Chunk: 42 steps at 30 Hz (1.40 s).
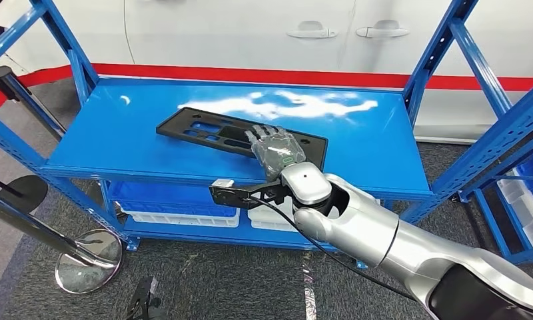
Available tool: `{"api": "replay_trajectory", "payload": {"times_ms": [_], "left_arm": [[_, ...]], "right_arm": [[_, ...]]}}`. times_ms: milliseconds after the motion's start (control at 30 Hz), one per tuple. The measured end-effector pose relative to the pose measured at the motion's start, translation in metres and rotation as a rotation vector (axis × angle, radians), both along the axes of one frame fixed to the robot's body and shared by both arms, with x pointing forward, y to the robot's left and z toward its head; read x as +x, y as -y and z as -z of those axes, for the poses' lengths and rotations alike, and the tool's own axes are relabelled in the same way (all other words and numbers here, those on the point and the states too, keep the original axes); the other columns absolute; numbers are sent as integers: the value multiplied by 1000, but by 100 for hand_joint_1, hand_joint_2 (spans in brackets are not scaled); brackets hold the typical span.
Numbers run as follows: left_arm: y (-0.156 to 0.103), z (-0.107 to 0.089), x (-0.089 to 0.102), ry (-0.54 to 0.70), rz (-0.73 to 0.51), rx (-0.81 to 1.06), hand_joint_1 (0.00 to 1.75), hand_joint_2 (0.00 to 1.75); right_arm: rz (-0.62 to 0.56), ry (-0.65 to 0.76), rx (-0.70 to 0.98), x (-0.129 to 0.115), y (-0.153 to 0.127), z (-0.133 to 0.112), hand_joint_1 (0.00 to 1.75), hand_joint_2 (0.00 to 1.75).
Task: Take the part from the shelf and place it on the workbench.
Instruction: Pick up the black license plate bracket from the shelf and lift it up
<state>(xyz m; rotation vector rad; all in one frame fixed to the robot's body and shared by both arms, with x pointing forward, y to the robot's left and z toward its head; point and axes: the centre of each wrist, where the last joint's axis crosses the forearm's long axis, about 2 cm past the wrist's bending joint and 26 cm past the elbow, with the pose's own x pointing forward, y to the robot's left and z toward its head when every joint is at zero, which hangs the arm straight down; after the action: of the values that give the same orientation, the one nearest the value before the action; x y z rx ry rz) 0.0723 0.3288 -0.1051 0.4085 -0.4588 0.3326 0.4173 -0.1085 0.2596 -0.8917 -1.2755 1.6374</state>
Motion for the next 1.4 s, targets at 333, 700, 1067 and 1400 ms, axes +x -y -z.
{"api": "replay_trajectory", "payload": {"times_ms": [333,700,1067,1400], "left_arm": [[1,0,1,5,-1,-3,0,0],[2,0,1,-22,-9,-16,0,0],[9,0,2,-32,-1,-43,0,0],[13,-1,12,9,10,-49,0,0]], "right_arm": [[-9,-3,-21,-1,-5,1,0,175],[-25,-195,-126,-5,-6,17,0,175],[28,-374,-217,-4,5,41,0,175],[56,-436,-217,-4,2,50,0,175]]}}
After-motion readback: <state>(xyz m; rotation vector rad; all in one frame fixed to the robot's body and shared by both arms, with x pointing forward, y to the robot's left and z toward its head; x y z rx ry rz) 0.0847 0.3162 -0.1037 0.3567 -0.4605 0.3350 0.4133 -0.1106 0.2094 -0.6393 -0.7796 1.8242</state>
